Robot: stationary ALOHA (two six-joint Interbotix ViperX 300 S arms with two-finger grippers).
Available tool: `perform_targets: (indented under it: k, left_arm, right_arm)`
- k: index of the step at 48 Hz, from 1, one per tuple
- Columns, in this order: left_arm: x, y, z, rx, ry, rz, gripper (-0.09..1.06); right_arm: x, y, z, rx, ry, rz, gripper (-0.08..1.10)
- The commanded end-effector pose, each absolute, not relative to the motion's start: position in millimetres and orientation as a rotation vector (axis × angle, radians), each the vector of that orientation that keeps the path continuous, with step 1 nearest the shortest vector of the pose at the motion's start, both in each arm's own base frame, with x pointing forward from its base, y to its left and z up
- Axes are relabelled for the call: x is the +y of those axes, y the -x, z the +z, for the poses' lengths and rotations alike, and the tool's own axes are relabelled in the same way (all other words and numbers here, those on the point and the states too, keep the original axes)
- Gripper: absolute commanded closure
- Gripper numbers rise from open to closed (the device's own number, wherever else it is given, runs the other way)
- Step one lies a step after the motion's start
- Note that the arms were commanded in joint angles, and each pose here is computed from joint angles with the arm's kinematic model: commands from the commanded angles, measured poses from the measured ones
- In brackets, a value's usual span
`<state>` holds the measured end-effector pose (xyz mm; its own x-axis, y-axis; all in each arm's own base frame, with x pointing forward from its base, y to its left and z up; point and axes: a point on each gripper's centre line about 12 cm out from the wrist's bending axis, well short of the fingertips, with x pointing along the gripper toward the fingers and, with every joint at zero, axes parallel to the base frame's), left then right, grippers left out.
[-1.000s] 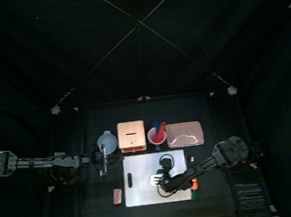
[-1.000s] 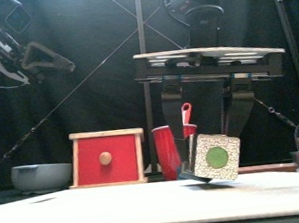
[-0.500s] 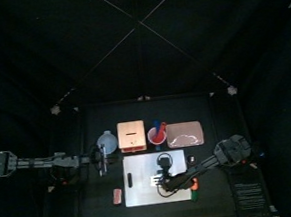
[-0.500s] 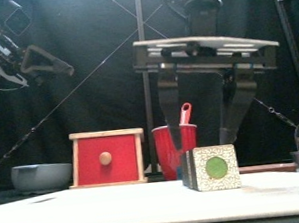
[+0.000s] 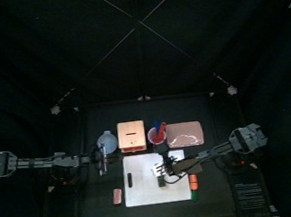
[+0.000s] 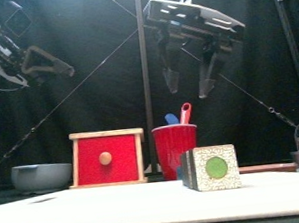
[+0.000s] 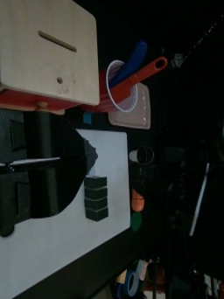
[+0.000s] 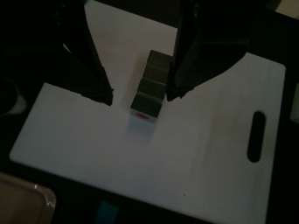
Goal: Place sushi on board then cut the sushi with the knife then place the pieces on the plate
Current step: Pick knife at handle with right hand
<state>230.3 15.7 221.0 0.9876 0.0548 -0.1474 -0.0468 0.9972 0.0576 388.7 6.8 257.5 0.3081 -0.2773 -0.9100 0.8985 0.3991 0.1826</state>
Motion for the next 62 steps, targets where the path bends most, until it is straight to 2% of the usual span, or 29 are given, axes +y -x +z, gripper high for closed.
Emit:
perform_targets:
  k: [1, 12, 17, 32, 44, 51, 62]
  left_arm:
    - [18.6, -232.7, 226.3, 0.133, -0.058, 0.062, 0.99]
    - [22.9, -231.8, 225.2, 0.136, -0.049, 0.082, 0.99]
    - [23.9, -232.0, 225.8, 0.134, -0.033, 0.091, 0.99]
    - [27.7, -232.1, 227.0, 0.128, 0.018, 0.123, 0.99]
    - [33.4, -231.6, 227.5, 0.125, 0.041, 0.153, 0.99]
    - [36.2, -230.9, 226.9, 0.125, 0.057, 0.17, 0.99]
    - [37.9, -230.3, 225.3, 0.128, 0.08, 0.184, 0.99]
  right_arm:
    - [-18.5, -372.0, 297.0, 0.879, -0.837, -0.844, 0.17]
    - [-72.2, -339.3, 342.1, 0.838, -0.788, -0.76, 0.17]
    - [-93.7, -327.9, 348.9, 0.861, -0.758, -0.71, 0.17]
    - [-147.2, -319.9, 335.8, 0.975, -0.753, -0.484, 0.17]
    - [-195.2, -309.9, 328.7, 1.047, -0.688, -0.456, 0.17]
    - [-218.9, -318.0, 322.8, 1.113, -0.673, -0.401, 0.18]
    - [-235.5, -344.6, 311.6, 1.248, -0.646, -0.243, 0.18]
